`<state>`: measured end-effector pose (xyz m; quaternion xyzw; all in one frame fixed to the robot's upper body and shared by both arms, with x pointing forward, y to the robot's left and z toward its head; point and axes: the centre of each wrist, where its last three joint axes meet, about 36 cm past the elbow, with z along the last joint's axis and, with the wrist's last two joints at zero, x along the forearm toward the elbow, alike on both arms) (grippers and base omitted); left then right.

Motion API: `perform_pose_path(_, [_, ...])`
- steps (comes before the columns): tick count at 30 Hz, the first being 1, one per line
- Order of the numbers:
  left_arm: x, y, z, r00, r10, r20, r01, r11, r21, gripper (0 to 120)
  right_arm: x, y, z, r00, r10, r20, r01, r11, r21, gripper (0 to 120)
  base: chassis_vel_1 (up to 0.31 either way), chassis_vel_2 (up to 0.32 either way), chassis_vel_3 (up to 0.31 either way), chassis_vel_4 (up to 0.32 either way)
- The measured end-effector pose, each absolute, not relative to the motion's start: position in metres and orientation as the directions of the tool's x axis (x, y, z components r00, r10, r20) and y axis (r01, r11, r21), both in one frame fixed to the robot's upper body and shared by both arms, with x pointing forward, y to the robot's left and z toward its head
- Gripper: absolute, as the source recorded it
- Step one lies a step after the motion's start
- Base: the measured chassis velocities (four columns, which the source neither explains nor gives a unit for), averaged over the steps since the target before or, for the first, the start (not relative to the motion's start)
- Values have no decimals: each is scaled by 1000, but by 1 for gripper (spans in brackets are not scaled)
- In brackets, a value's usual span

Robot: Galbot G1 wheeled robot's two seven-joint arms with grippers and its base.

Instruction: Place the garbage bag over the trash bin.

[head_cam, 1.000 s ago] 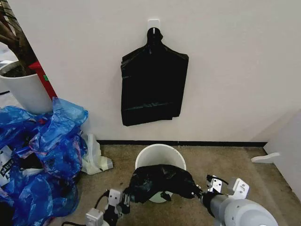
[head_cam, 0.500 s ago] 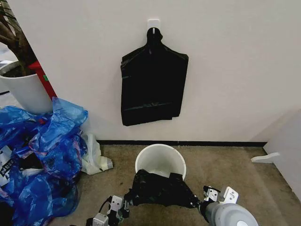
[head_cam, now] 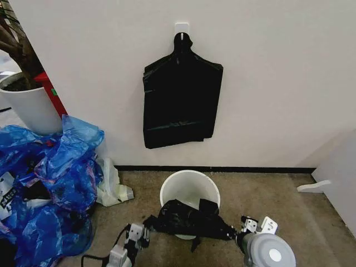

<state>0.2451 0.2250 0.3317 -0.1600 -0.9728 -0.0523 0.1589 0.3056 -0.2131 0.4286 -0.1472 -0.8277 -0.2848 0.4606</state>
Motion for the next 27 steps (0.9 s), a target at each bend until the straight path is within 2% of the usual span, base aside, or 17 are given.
perform_pose_path(6, [251,229,348,-916,302,262,330,942,66,0,302,-211,442,-585,-14,811,468,811,351,0,0,0,0,0])
perform_pose_path(16, [240,226,362,-919,306,250,324,945,35,0,288,-208,457,-632,2,775,445,820,360,0,0,0,0,0])
perform_pose_path(27, [244,226,361,-926,290,243,304,953,22,0,292,-207,453,-647,19,762,442,824,354,0,0,0,0,0])
